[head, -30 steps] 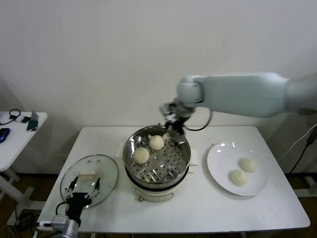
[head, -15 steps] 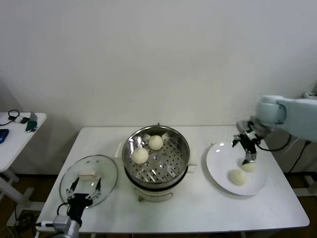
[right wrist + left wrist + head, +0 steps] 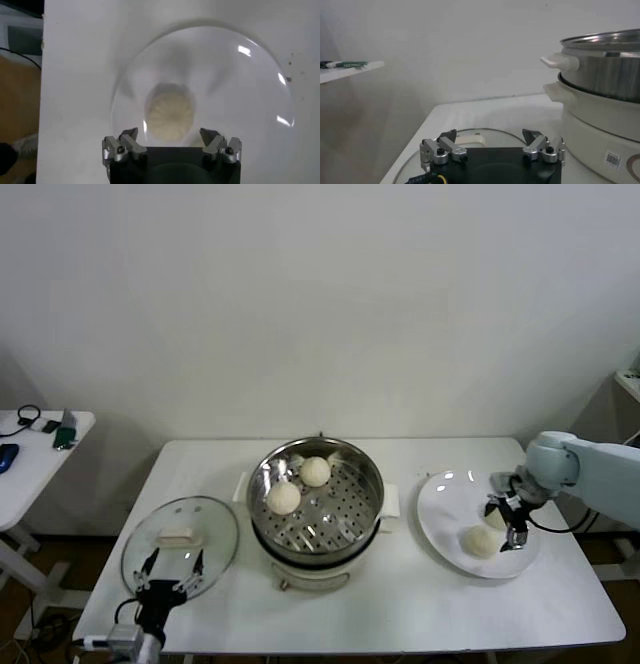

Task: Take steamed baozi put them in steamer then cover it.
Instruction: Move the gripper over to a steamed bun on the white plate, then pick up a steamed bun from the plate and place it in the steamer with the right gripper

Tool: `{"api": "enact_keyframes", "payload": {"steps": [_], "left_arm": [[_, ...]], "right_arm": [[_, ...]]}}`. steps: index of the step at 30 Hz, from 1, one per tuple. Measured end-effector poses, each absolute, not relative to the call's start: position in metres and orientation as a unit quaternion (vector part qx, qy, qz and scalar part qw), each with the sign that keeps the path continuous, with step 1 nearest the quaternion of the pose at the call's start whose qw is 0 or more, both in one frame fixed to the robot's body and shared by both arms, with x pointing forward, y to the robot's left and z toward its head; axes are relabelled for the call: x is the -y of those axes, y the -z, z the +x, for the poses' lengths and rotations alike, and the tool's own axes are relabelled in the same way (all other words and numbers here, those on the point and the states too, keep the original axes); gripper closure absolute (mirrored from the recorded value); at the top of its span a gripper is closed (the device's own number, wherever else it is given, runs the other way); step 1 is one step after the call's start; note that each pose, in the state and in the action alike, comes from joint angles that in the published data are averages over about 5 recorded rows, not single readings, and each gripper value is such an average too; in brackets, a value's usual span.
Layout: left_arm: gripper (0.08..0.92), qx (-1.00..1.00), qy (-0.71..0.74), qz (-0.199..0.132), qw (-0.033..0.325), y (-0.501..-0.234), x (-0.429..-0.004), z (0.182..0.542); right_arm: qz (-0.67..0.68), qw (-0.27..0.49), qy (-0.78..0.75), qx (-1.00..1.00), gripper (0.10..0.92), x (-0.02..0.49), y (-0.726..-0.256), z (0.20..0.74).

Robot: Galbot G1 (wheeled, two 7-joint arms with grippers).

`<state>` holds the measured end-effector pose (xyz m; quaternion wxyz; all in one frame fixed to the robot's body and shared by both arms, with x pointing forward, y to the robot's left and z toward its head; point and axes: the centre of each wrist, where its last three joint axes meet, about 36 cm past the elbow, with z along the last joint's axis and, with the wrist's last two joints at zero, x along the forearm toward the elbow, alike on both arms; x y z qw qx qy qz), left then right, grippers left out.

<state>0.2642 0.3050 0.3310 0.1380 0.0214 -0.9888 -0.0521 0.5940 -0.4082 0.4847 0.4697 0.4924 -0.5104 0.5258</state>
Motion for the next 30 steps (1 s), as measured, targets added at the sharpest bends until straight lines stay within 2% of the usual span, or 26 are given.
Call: {"api": "enact_keyframes", "payload": {"steps": [6,19,25,30], "left_arm": [[0.177,0.989,0.053,0.022,0.138,-0.331,-0.305,0.264],[0.177,0.989,0.055,0.021,0.135,-0.333,-0.304,0.265],[0.177,0.989,0.056,0.021,0.135,-0.332,-0.303,0.264],[0.177,0.989,0.059,0.019,0.135,-0.332,-0.302,0.264]], "right_arm": [[0.489,0.469,-0.525,0.514,0.323,0.404,-0.472,0.595],[0.503,0.456,-0.525,0.513,0.395,0.393,-0.476,0.605],[0.522,0.434,-0.541,0.497,0.403,0.385,-0.517,0.620],[0.543,0.387,-0.572,0.479,0.403,0.364,-0.586,0.640]]}}
